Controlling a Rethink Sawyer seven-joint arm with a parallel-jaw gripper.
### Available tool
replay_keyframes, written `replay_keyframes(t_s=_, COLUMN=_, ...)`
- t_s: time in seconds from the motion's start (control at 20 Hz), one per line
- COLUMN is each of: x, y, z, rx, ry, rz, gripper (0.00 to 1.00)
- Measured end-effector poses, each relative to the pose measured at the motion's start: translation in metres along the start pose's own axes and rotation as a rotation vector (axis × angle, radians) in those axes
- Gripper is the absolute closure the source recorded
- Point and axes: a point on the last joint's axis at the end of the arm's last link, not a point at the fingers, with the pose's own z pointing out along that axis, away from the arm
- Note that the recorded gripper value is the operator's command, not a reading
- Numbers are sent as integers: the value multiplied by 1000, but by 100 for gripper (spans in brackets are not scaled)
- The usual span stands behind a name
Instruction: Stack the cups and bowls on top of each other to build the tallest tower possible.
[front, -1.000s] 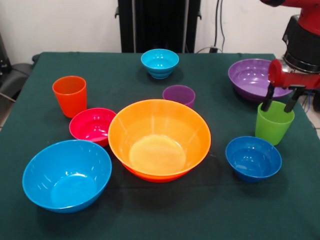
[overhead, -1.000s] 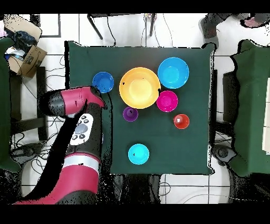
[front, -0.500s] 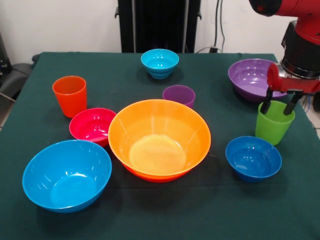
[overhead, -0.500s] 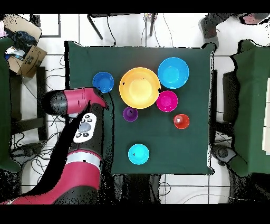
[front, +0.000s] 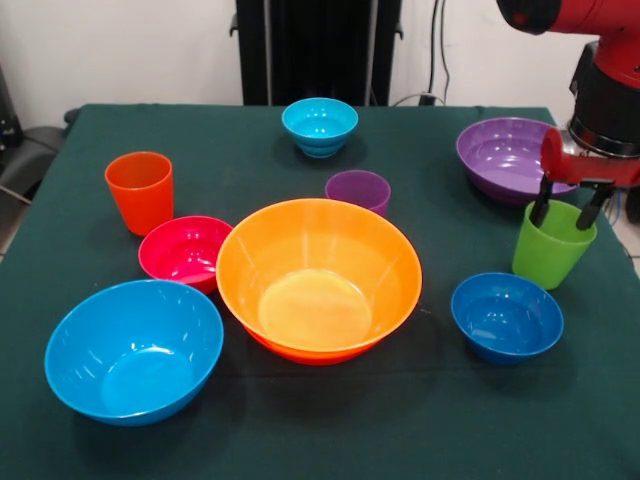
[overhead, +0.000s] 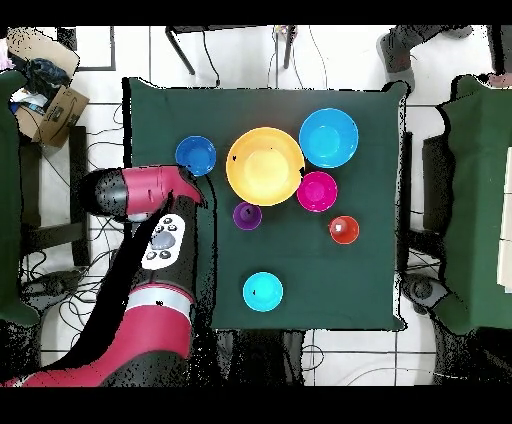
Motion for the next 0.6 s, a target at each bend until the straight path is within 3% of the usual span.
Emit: replay_keyframes(t_s=0.6, x=-1, y=9, z=-3, rx=-47, ry=16, rz=46, gripper=0)
